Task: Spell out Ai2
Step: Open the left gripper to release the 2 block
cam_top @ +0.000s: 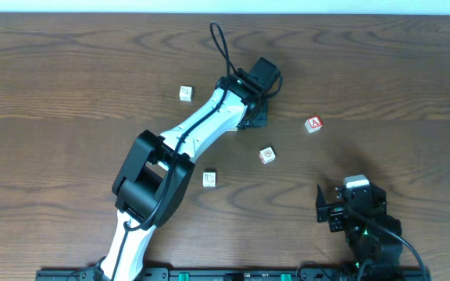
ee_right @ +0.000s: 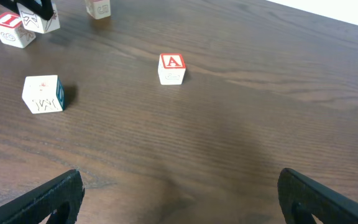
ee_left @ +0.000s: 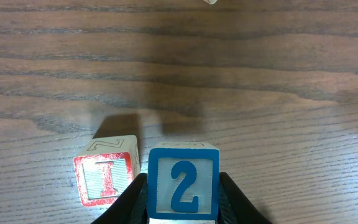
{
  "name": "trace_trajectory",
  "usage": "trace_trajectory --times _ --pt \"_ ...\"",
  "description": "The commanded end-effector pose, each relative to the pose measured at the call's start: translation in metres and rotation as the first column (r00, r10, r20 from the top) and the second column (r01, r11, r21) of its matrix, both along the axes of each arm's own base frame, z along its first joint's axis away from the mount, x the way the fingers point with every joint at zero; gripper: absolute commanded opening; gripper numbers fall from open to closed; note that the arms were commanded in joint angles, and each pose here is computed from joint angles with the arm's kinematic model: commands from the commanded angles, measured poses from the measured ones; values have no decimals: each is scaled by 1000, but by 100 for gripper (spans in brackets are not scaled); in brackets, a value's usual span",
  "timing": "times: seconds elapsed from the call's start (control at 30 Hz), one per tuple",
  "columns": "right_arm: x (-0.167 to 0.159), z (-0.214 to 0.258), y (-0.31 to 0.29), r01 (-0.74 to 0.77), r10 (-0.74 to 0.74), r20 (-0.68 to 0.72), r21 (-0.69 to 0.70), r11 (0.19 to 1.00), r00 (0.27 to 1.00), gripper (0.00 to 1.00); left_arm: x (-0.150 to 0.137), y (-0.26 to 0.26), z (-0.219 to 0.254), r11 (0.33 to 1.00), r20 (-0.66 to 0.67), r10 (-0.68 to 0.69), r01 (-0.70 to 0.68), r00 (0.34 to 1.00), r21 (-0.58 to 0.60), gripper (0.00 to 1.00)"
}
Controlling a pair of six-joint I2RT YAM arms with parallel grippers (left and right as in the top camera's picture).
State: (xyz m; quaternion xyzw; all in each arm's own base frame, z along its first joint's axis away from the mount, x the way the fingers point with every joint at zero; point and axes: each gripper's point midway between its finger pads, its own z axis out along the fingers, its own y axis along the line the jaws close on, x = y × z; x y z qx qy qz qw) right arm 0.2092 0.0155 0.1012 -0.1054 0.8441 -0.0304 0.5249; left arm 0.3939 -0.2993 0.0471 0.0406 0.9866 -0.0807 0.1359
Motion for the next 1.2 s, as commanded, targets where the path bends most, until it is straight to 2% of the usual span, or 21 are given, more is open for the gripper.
trace_trajectory --times 0.0,0.5,0.97,1.1,1.17 --pt "0 0 -2 3 -3 6 -6 1000 1000 99 1 0 3 1000 11 15 -15 1000 -1 18" --pt "0 0 -2 3 -3 6 -6 1000 1000 99 0 1 -4 1000 0 15 -15 1000 8 17" --pt "0 0 -2 3 -3 6 -6 1000 1000 99 1 7 -12 998 -4 43 -43 999 38 10" --pt "0 0 -2 3 -3 6 -6 1000 1000 99 1 7 -12 998 -5 50 -49 999 36 11" --pt "0 0 -2 3 -3 6 -6 1000 1000 99 1 7 -12 998 -5 50 -49 999 37 17"
